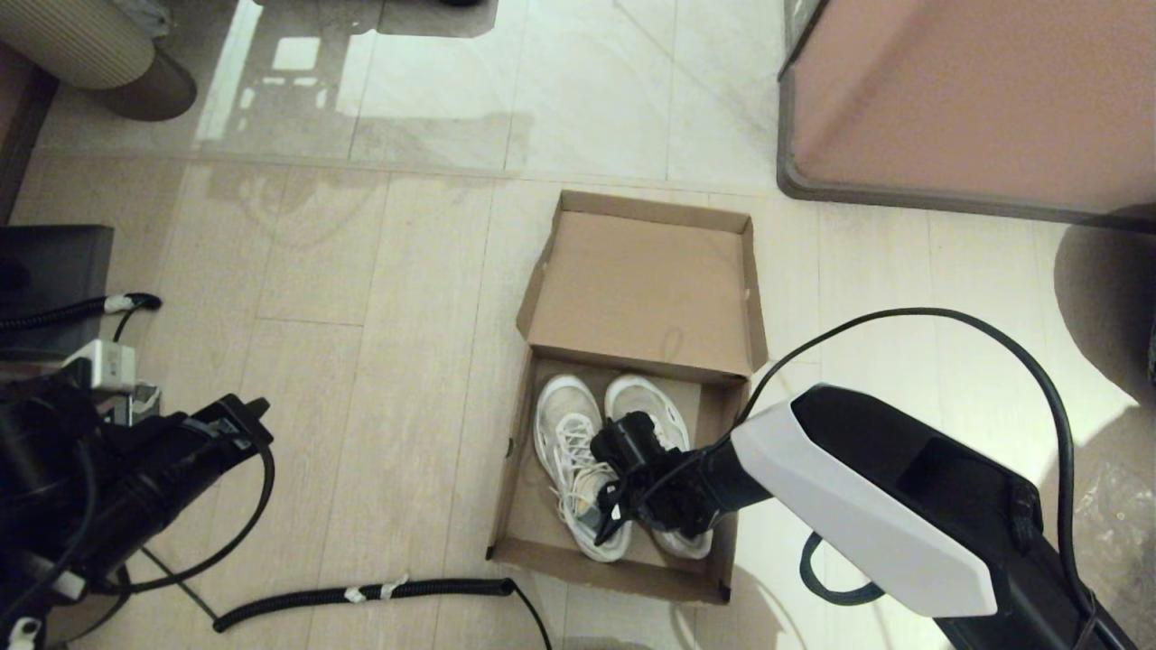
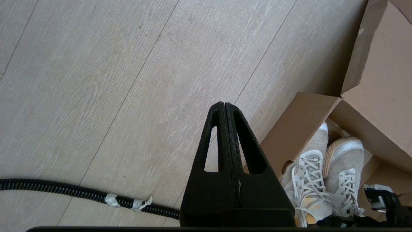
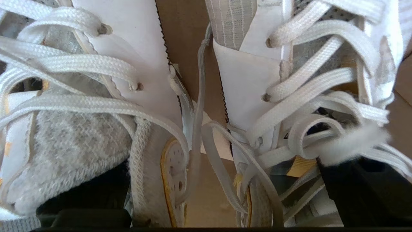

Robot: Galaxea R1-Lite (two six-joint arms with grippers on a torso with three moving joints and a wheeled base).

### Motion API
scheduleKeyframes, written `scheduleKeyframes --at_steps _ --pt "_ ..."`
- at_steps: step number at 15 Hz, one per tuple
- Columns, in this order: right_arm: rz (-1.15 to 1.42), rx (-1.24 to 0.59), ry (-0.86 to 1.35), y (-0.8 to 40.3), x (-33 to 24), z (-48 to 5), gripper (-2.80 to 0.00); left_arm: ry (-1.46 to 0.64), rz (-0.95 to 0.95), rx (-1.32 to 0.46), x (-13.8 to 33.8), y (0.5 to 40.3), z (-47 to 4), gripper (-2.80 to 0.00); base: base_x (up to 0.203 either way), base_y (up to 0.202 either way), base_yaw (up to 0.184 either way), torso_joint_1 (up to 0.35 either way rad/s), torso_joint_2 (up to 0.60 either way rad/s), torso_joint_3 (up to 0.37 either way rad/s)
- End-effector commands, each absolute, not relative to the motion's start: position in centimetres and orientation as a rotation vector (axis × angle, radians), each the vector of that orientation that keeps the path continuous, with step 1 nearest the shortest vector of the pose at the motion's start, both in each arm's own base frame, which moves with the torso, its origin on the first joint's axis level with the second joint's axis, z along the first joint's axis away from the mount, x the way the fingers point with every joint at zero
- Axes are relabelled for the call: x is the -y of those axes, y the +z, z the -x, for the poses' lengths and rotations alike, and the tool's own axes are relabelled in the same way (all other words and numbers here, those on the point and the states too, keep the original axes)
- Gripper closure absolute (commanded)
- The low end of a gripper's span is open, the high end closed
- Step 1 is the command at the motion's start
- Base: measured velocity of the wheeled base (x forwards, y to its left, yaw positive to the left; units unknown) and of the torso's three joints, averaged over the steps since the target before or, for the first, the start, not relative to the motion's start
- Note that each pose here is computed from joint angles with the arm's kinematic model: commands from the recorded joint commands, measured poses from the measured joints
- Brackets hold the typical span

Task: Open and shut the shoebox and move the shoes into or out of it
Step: Put the shoes out of the shoe box

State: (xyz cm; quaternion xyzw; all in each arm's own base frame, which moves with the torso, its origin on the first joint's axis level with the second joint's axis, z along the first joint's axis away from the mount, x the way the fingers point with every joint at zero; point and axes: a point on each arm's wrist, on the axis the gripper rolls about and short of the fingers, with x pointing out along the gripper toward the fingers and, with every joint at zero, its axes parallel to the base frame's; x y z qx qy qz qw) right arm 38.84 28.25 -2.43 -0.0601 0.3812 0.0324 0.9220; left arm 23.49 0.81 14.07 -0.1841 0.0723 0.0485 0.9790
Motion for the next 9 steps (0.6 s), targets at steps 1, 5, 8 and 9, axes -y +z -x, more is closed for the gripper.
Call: scheduleKeyframes --at_steps 1,5,8,9 --pt "0.124 -0.786 0.064 -2.9 -28.4 -39.1 0.00 0.096 0.373 -0.134 -0.8 14.3 -23.4 0.00 0.000 0.000 0.000 0.000 0.00 0.000" --pt "0.146 -0.798 0.068 -0.7 -28.4 -38.8 0.00 0.091 0.372 -0.119 -0.8 14.6 -23.4 0.00 0.000 0.000 0.000 0.000 0.00 0.000" --pt "0.140 -0.813 0.082 1.8 -28.0 -37.9 0.00 0.089 0.372 -0.114 -0.8 14.8 -23.4 0.00 0.000 0.000 0.000 0.000 0.00 0.000" --pt "0.133 -0.827 0.100 3.0 -27.8 -37.3 0.00 0.091 0.372 -0.107 -0.8 14.9 -23.2 0.00 0.000 0.000 0.000 0.000 0.00 0.000"
